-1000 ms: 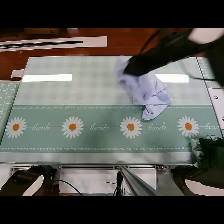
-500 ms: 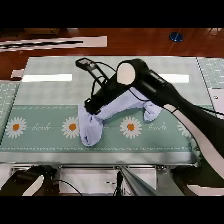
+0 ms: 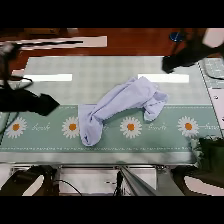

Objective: Fold the shirts.

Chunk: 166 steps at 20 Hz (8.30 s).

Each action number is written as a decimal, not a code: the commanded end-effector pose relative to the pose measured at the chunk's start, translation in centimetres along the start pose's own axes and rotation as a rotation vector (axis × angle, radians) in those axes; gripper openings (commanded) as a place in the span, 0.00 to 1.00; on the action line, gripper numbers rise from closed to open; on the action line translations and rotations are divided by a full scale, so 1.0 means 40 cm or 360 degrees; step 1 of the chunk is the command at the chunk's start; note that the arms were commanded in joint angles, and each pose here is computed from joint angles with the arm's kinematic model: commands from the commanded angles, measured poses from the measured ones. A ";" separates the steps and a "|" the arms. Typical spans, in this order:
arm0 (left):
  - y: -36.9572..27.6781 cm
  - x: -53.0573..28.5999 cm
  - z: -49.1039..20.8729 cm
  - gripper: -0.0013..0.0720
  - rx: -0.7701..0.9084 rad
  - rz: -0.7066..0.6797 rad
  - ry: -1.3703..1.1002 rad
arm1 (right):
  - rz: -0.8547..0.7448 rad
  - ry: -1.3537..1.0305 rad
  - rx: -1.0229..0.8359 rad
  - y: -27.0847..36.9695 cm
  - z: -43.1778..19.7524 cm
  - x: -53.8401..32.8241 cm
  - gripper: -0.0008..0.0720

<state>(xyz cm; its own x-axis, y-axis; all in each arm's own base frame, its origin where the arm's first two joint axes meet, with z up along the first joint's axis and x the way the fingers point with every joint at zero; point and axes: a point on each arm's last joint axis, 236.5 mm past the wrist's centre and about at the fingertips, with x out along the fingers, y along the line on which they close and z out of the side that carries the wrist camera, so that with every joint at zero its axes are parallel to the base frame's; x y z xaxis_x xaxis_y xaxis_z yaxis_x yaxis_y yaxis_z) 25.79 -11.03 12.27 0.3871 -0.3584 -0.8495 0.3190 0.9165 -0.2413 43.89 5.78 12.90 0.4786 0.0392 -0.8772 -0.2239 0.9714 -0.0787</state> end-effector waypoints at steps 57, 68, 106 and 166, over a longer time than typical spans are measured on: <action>-0.168 0.421 -0.390 0.05 -0.0747 -0.1133 0.0899 | 0.0863 0.0244 0.1436 -0.107 -0.306 0.447 0.83; -0.181 0.408 -0.309 0.05 -0.0733 -0.1206 0.0789 | 0.1055 -0.0122 0.1564 -0.045 -0.098 0.457 0.06; -0.144 -0.707 0.117 0.05 -0.0049 0.0344 -0.1348 | -0.0069 -0.1254 0.0466 -0.028 -0.166 -0.908 0.05; 0.281 0.353 0.269 0.78 -0.0577 -0.0160 -0.0198 | 0.0492 -0.0042 0.0747 -0.176 0.077 0.395 0.65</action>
<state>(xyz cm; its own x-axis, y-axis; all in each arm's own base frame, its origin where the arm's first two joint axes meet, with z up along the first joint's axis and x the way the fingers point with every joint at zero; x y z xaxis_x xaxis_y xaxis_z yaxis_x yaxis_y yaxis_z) 44.10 -8.13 0.90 0.4961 -0.4263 -0.7564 0.0305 0.8792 -0.4755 55.98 1.15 -1.77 0.4400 0.3424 -0.8302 0.0596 0.9113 0.4075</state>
